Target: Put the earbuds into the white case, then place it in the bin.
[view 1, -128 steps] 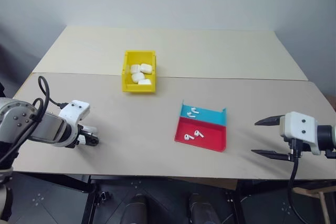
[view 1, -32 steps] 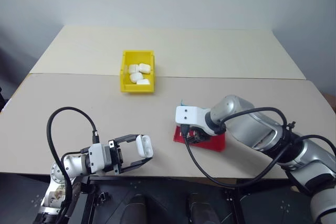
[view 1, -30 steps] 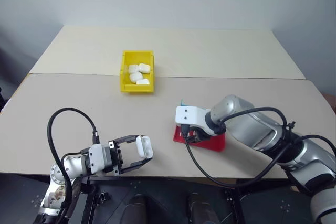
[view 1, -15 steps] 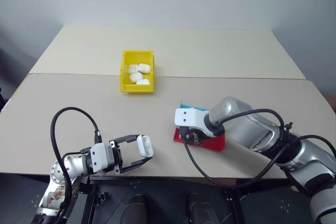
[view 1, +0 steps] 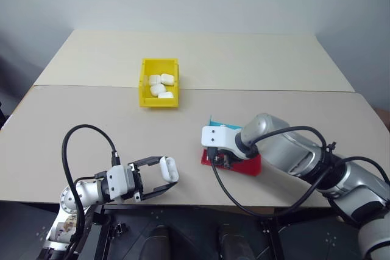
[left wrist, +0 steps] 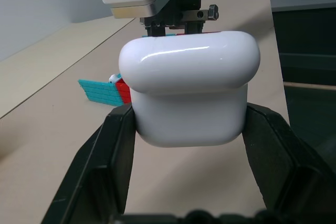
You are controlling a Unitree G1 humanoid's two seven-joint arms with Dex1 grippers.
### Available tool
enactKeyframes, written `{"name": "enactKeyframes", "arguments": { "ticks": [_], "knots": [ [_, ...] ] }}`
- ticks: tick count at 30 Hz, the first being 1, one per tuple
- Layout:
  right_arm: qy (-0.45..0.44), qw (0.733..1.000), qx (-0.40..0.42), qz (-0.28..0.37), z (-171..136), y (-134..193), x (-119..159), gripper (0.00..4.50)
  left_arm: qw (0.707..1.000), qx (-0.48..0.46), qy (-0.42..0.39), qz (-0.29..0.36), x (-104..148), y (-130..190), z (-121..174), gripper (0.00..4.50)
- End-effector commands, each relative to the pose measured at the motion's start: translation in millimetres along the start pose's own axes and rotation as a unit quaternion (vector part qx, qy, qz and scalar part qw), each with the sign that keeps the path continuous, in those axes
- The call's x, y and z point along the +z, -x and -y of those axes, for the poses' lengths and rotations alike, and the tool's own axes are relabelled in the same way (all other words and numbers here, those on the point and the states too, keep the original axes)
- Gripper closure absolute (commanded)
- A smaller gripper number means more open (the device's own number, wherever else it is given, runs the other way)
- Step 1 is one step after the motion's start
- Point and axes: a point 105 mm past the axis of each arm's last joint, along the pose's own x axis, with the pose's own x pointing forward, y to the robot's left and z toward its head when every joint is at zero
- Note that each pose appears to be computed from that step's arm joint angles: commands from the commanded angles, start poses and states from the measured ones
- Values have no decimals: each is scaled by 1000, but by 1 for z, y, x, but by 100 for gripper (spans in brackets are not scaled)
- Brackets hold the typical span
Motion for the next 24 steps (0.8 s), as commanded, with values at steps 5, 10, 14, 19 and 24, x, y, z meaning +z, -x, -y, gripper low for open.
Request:
{"name": "enactKeyframes", "arguments": {
  "ticks": [5,10,14,19,24],
  "knots": [
    [21,1000,-17,8,3,4,7,387,1000,-5,-16,5,9,-3,0,173],
    [24,999,-20,8,4,5,7,387,1000,-6,-17,3,9,-3,-1,173],
    [25,999,-25,11,5,8,8,387,1000,-4,-16,5,10,-5,-2,173],
    [4,996,-49,74,14,45,21,387,1000,2,-9,22,19,-9,-6,173],
    [-35,977,-96,188,28,107,30,387,998,-13,-9,64,34,-20,-8,173]
  ]
}}
